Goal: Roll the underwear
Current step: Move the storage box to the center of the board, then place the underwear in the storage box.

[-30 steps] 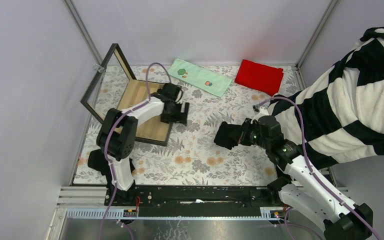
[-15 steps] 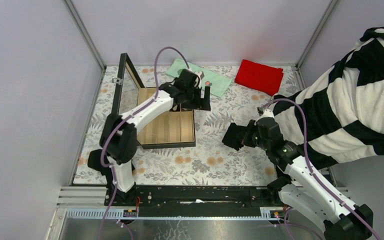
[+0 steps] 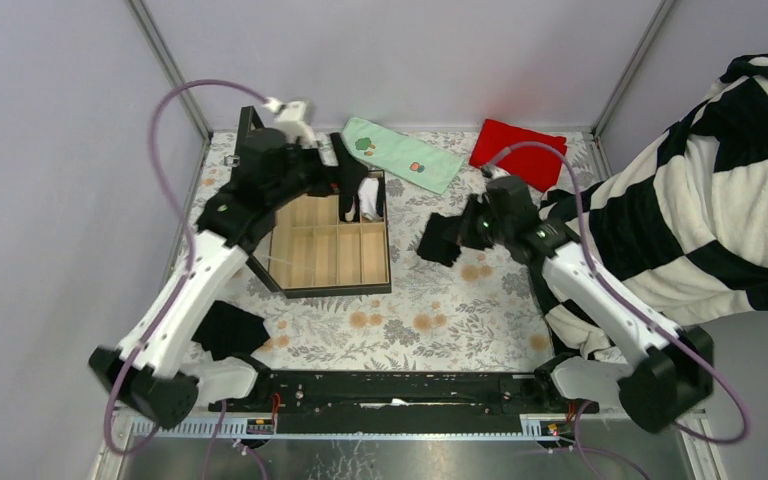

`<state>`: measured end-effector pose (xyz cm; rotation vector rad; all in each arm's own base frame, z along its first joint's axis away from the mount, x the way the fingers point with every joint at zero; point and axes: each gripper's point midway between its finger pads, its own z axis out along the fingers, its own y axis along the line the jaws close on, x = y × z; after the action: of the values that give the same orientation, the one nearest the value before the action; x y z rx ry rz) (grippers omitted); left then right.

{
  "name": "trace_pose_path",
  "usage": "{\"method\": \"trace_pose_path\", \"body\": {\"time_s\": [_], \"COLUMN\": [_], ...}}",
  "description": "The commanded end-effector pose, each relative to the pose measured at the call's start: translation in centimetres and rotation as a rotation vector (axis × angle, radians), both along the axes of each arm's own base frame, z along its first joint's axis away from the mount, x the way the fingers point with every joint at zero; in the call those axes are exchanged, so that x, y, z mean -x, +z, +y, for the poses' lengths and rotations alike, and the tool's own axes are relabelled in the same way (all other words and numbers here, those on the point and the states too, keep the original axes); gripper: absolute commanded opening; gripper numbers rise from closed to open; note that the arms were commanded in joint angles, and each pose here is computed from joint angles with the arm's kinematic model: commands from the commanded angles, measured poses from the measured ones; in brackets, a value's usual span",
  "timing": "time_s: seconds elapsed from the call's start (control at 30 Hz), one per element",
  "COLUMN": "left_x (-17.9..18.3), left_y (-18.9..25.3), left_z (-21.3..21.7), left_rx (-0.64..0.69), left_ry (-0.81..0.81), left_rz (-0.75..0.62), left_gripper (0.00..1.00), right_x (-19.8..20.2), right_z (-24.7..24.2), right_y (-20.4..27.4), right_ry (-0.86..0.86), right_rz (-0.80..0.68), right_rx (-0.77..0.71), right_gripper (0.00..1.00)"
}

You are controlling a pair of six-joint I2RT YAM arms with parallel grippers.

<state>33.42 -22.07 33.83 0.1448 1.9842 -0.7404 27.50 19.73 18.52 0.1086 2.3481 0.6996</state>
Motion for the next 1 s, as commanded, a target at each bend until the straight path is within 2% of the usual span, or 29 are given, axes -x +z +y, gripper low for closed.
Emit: {"method": "trace_pose_path", "body": {"time_s": [0.0, 0.13, 0.3, 0.53, 0.7, 0.97], "left_x": [-0.1, 1.6, 2.9, 4.0, 4.3, 4.6], "left_y": [0.0, 0.3, 0.9, 0.9, 0.6, -0.4], "left_z": [5.6, 9.0, 12.6, 14.3, 14.1, 13.8], "left_rx": [0.019, -0.045, -0.135, -0.182, -0.174, -0.167], "left_ry": [0.162, 0.242, 0.374, 0.419, 0.409, 0.391], "left_rz": [-0.023, -0.060, -0.096, -0.106, -0.102, -0.079], "left_gripper": [0.99, 0.99, 0.99, 0.99, 0.99, 0.99], "right_x": [-1.3, -3.3, -6.0, -6.3, -6.3, -5.3], "right_z": [5.1, 9.7, 14.9, 22.1, 25.0, 26.2], "right_y": [2.5, 4.3, 3.8, 1.9, -0.9, -5.4], "right_ry": [0.132, 0.211, 0.253, 0.369, 0.410, 0.437], "right_rz": [0.056, 0.053, 0.089, 0.189, 0.243, 0.371], "right_rx": [-0.084, -0.029, -0.014, -0.002, 0.016, 0.019], "right_gripper": [0.00, 0.00, 0.00, 0.00, 0.00, 0.00]}}
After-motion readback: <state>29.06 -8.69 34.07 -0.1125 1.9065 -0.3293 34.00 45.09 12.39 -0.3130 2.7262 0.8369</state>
